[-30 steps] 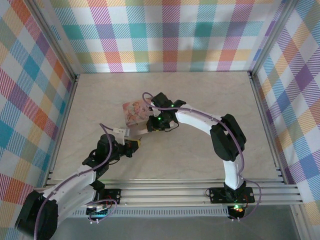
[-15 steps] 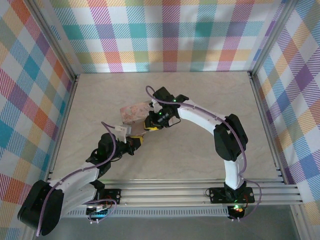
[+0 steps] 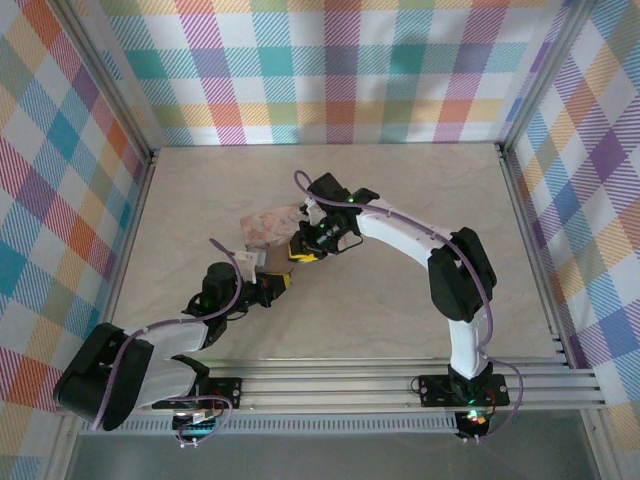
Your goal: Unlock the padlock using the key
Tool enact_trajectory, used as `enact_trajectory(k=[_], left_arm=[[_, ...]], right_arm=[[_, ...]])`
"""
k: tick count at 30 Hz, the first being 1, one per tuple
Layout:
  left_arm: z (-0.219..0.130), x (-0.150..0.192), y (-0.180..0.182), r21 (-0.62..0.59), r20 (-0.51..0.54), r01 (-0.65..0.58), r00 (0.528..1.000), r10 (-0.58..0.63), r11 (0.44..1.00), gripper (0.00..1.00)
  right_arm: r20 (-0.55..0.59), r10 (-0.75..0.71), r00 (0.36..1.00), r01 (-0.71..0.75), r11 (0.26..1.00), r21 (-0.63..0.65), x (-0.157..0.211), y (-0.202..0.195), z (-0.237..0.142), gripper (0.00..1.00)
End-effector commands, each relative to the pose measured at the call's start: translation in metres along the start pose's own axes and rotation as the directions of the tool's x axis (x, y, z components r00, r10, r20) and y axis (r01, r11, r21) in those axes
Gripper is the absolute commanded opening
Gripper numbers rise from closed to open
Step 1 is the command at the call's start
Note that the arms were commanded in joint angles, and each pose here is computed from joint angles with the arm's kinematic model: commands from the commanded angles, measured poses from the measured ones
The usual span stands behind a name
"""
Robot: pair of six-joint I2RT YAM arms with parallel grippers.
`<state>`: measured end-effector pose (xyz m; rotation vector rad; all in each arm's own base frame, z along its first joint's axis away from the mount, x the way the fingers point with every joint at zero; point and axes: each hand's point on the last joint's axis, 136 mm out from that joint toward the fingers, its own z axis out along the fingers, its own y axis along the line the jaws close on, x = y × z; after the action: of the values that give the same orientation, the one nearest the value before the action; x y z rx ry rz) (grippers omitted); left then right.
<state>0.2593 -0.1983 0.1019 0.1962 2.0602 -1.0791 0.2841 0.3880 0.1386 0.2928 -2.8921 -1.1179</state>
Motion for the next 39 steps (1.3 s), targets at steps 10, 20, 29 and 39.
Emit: enact_trajectory(k=[10,20,29,39], left_arm=[[-0.007,-0.027,-0.008,0.022,0.093,-0.023,0.995,0.020,0.999,0.00],[-0.010,-0.034,-0.006,-0.001,0.129,-0.024,0.991,0.024,1.000,0.00],[-0.016,-0.040,-0.005,-0.032,0.160,-0.040,0.986,0.044,0.999,0.00],[-0.012,-0.041,-0.009,-0.003,0.151,-0.046,0.987,0.046,0.999,0.00]], right_arm=[[0.025,-0.028,0.999,0.030,0.993,-0.111,-0.002,0.034,-0.023,0.00],[0.015,-0.020,1.000,0.022,0.992,-0.126,-0.001,0.035,-0.020,0.00],[0.005,-0.013,1.000,0.013,0.991,-0.130,0.001,0.034,-0.019,0.00],[-0.006,-0.003,1.000,0.003,0.988,-0.152,0.001,0.038,-0.018,0.00]])
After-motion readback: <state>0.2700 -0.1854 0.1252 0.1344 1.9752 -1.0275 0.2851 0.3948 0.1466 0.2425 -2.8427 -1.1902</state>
